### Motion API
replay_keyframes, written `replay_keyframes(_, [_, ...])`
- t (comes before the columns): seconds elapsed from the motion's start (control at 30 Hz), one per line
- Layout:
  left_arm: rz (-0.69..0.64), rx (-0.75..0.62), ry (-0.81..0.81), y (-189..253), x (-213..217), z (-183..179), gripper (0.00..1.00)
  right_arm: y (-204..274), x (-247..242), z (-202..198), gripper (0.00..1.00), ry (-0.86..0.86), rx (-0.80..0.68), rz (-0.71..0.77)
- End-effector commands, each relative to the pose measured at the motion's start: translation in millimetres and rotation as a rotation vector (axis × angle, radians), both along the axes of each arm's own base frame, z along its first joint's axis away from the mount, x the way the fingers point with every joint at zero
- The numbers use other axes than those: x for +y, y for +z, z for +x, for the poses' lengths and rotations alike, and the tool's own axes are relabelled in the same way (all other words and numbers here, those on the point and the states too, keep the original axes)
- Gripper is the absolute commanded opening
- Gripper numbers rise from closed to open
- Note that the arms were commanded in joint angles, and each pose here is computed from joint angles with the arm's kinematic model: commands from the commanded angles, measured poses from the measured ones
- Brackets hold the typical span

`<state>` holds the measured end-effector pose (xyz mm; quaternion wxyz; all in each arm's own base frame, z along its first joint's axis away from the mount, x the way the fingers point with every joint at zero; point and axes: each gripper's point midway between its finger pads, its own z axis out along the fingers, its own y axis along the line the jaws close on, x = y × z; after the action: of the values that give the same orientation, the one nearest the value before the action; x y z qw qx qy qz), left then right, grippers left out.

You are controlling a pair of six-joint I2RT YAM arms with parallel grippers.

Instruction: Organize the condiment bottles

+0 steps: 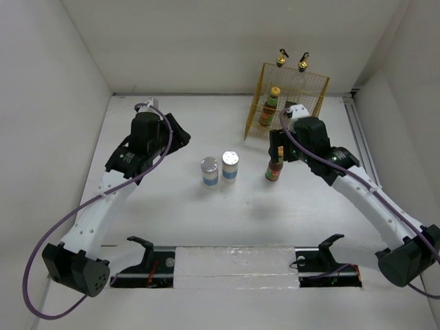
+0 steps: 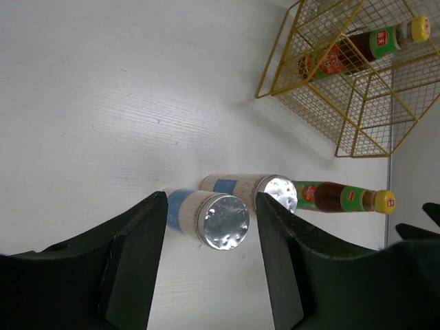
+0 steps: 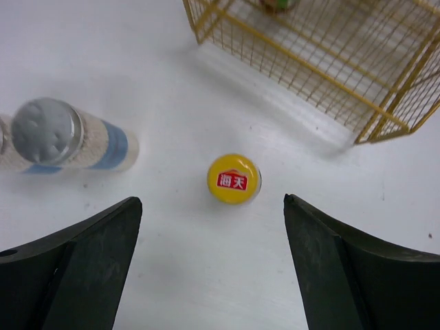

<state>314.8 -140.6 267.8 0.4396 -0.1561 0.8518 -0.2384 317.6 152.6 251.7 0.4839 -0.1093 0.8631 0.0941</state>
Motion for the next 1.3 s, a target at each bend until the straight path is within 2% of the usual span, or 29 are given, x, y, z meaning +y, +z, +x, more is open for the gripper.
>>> replay_keyframes(0.0, [-0.003, -0.061, -0.003, 16.2, -2.5, 8.3, 0.5, -17.5, -4.4, -9.9, 0.89, -0.042, 0.058, 0.001])
replay_keyframes(0.4, [-0.008, -0.049, -0.028, 10.0, -8.4, 5.6, 0.5, -46.4, 3.2, 31.5, 0.74, -0.056, 0.069, -0.051])
replay_keyframes(0.67, [-0.012, -0.047, -0.036, 7.8, -10.0, 5.4, 0.5, -55.0, 0.7, 40.3, 0.51, -0.087, 0.049, -0.063])
replay_keyframes(0.73, [-0.012, -0.047, -0.036, 7.8, -10.0, 5.4, 0.5, -57.1, 0.1, 43.1, 0.34, -0.096, 0.048, -0.069])
replay_keyframes(0.8, [-0.012, -0.047, -0.036, 7.8, -10.0, 5.4, 0.5, -54.2, 1.9, 42.2, 0.27, -0.095, 0.044, -0.075])
replay_keyframes(0.93, [-0.012, -0.047, -0.036, 7.8, -10.0, 5.4, 0.5, -32.6, 2.2, 40.3, 0.14, -0.092, 0.018, -0.102])
replay_keyframes(1.2, [-0.009, -0.039, -0.036, 5.9, -9.5, 4.2, 0.5, 104.4, -9.6, 57.8, 0.05, -0.113, -0.224, 0.018])
replay_keyframes(1.27, [-0.005, -0.04, -0.028, 5.8, -8.1, 4.9, 0.5, 120.0, -21.2, 69.2, 0.04, -0.134, -0.242, 0.039])
